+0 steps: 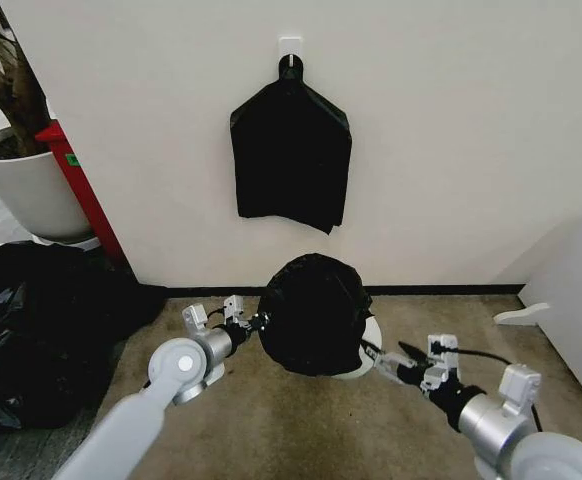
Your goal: Place the garbage bag over the trash bin.
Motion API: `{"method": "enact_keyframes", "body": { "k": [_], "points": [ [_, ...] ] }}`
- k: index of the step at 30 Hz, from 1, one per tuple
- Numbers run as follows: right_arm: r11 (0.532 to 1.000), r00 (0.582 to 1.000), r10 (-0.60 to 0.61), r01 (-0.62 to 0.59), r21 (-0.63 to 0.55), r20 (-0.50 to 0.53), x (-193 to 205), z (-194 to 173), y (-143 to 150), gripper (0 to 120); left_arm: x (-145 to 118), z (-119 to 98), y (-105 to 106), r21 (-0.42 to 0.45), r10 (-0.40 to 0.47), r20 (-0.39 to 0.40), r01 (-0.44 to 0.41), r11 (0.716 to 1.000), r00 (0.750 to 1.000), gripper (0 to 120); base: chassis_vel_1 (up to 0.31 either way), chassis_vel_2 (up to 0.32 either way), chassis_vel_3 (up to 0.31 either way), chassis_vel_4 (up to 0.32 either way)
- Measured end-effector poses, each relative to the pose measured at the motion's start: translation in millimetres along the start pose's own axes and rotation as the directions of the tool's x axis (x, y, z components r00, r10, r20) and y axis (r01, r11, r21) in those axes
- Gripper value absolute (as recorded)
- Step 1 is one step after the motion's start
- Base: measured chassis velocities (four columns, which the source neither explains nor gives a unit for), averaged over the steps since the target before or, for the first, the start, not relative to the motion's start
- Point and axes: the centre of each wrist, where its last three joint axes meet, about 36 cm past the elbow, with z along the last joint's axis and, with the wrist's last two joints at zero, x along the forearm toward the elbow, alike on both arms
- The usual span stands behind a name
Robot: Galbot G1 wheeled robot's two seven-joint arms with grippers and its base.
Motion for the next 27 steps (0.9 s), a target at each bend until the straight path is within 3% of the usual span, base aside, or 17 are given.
{"method": "enact_keyframes", "body": {
  "k": [4,9,13,17,20,27],
  "points": [
    [0.998,0.999,-0.013,0.015,-0.057,0.047,-7.6,-29.2,-3.6,100,4.3,7.3,7.5,-0.058,0.088,0.035,-0.086,0.995,0.995,2,0.0,0.0,0.0,0.0],
    [0.994,0.996,-0.045,0.052,-0.095,0.072,-13.0,-28.1,-10.6,100,6.2,12.5,18.7,-0.116,0.178,0.069,-0.17,0.979,0.982,2,0.0,0.0,0.0,0.0],
    [0.981,0.984,-0.149,0.159,-0.11,0.097,-6.3,-21.0,-7.9,99,5.2,17.7,29.4,-0.14,0.243,0.091,-0.229,0.963,0.966,2,0.0,0.0,0.0,0.0],
    [0.968,0.975,-0.192,0.206,-0.143,0.11,-6.0,-21.2,-6.7,95,4.8,19.9,31.0,-0.144,0.266,0.097,-0.251,0.957,0.959,2,0.0,0.0,0.0,0.0],
    [0.948,0.967,-0.226,0.245,-0.202,0.115,-6.1,-24.1,-5.0,84,5.2,21.1,30.7,-0.147,0.295,0.102,-0.279,0.949,0.95,2,0.0,0.0,0.0,0.0],
    [0.928,0.98,-0.179,0.198,-0.316,0.088,-8.2,-31.3,-14.1,80,6.3,22.7,28.3,-0.154,0.334,0.103,-0.317,0.936,0.937,2,0.0,0.0,0.0,0.0]
  ]
}}
